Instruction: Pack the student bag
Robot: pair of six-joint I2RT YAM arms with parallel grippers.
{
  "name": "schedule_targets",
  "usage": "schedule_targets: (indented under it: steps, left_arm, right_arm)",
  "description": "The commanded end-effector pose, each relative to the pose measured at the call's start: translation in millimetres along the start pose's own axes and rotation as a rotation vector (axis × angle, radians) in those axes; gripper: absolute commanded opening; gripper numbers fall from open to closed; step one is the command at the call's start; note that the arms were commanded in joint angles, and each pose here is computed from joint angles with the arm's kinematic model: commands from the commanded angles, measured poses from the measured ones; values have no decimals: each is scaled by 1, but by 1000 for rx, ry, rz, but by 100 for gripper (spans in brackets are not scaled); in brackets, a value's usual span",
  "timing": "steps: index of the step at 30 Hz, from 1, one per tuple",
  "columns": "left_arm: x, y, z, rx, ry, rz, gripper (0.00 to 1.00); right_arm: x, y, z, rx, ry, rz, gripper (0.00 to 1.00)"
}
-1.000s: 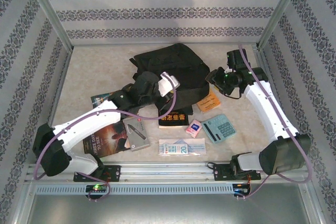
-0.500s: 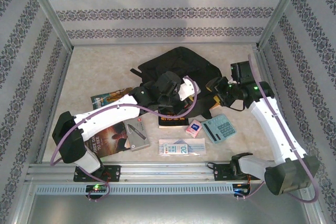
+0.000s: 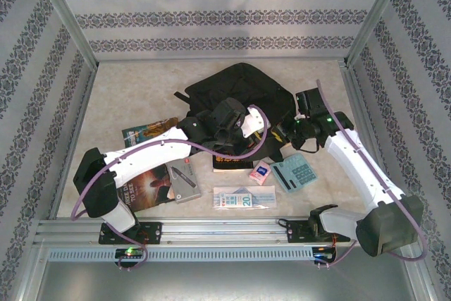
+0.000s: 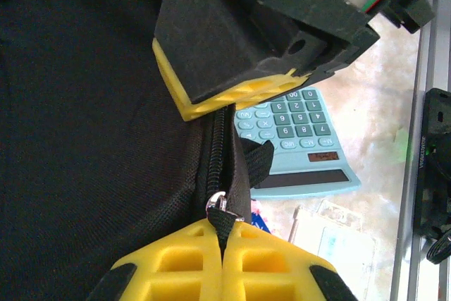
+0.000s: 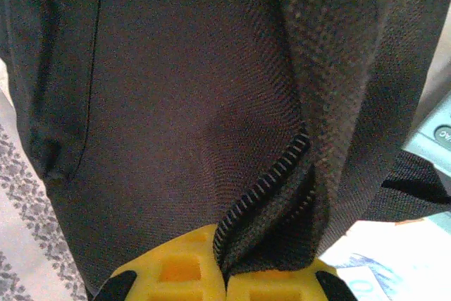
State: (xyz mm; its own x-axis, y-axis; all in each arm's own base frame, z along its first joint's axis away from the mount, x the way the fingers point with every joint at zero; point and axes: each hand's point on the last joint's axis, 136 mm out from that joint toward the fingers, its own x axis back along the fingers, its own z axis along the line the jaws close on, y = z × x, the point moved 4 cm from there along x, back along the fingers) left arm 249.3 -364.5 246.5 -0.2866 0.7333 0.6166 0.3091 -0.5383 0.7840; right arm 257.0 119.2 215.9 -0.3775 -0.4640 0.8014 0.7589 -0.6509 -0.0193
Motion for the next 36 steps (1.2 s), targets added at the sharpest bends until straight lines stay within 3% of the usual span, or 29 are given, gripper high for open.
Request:
schedule_targets:
  steps: [1, 17, 36]
  left_arm:
    - [9, 11, 3, 37, 20, -57, 0]
    - [30, -31, 30, 111, 87, -8, 0]
    - [62, -57, 69, 61, 338, 13, 0]
  right_arm:
    - [-9, -2, -16, 54, -66, -4, 0]
    - [-9, 7, -33, 155, -164, -41, 0]
    - [2, 15, -31, 260, -223, -76, 0]
